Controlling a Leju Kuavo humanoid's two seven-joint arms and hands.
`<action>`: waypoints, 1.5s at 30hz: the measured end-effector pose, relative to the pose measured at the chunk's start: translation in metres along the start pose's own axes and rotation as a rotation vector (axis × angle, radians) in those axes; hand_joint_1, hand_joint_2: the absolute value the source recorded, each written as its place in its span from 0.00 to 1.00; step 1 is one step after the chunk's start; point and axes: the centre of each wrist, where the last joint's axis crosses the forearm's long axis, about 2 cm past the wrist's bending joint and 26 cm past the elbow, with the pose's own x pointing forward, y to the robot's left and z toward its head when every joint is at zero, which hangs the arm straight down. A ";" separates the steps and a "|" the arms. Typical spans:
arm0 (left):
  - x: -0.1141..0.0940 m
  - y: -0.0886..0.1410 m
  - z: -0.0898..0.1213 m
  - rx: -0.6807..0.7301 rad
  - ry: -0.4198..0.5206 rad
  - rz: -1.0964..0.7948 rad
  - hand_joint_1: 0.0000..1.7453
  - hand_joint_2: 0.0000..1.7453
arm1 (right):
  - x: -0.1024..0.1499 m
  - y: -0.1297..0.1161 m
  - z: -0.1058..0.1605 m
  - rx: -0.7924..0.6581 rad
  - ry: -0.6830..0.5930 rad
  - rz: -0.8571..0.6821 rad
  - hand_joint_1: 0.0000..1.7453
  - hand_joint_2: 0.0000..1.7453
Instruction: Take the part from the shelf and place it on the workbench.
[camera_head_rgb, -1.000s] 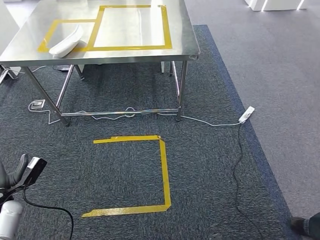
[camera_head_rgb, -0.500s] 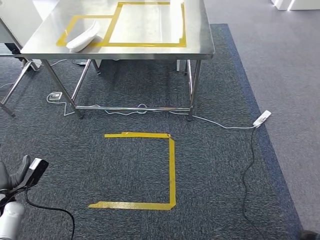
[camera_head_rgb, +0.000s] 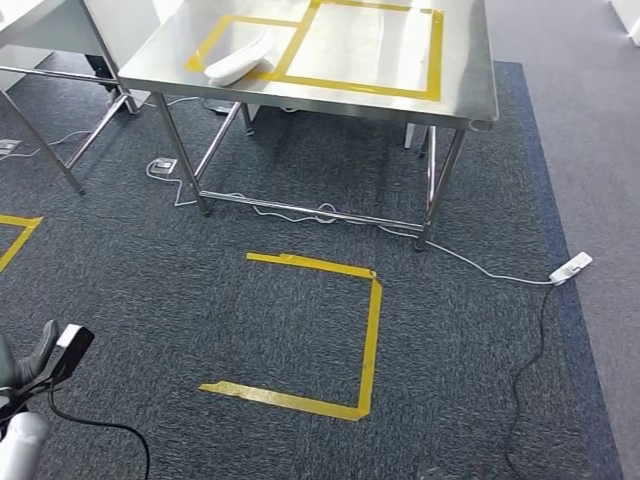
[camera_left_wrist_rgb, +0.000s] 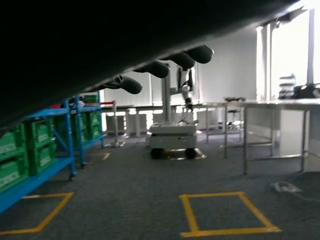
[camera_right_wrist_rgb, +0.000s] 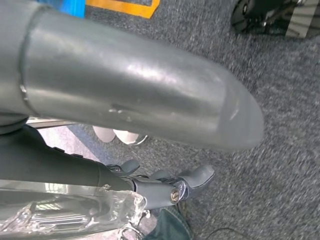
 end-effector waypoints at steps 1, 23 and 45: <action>-0.006 -0.003 0.007 -0.020 0.020 -0.008 0.00 0.00 | 0.000 0.000 0.000 0.000 0.003 -0.006 0.00 0.00; -0.017 -0.085 0.229 -0.613 0.544 0.406 0.00 0.00 | -0.011 0.007 0.003 0.018 0.048 -0.082 0.00 0.00; 0.038 -0.100 0.283 -0.745 0.938 0.696 0.00 0.00 | -0.012 0.010 0.004 0.008 0.061 -0.114 0.00 0.00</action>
